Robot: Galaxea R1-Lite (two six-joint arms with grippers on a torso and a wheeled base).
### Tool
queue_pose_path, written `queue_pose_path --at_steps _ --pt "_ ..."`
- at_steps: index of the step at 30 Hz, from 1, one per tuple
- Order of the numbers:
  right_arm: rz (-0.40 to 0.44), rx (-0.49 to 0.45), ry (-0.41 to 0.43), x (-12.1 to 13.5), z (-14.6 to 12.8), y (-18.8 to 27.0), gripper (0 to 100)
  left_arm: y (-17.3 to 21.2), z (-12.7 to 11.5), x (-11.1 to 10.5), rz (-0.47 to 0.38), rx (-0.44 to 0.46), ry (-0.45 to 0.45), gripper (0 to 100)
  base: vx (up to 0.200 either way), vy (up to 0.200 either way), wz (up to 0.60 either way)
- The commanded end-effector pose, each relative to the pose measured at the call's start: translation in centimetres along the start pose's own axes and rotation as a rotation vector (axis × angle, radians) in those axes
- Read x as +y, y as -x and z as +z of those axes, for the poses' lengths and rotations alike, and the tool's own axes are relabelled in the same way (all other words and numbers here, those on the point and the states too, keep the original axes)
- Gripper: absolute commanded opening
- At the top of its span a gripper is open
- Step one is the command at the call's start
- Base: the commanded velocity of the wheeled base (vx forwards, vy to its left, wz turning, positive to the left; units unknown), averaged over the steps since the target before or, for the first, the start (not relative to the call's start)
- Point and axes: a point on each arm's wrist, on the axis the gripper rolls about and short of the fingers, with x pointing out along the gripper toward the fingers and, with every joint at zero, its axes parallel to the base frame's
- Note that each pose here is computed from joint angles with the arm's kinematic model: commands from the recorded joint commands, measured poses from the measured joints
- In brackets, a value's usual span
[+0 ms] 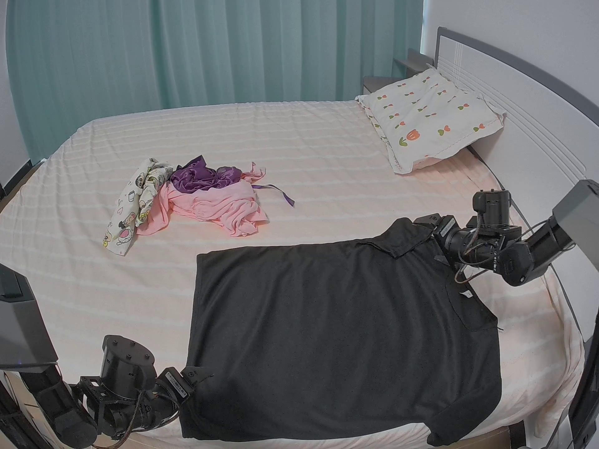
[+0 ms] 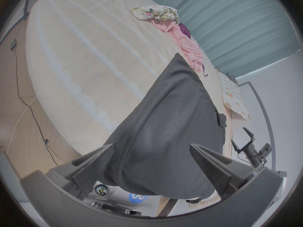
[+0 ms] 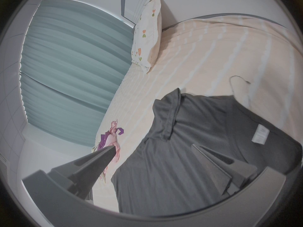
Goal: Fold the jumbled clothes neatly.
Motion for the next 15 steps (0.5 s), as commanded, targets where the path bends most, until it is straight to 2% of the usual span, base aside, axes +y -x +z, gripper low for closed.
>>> queue_pose_path --at_steps 1,8,15 --pt "-0.032 0.007 0.01 -1.2 -1.6 -5.3 100 0.1 -0.1 0.4 0.017 0.002 0.013 100 0.0 0.0 0.0" --pt "-0.048 0.008 0.076 -1.3 -1.1 -7.0 100 0.2 -0.1 0.3 0.013 -0.003 0.015 100 0.0 0.0 0.0" --pt "-0.032 0.016 0.101 -1.0 -1.8 -8.8 100 0.8 0.0 0.0 0.002 -0.065 0.013 100 0.0 0.0 0.0"
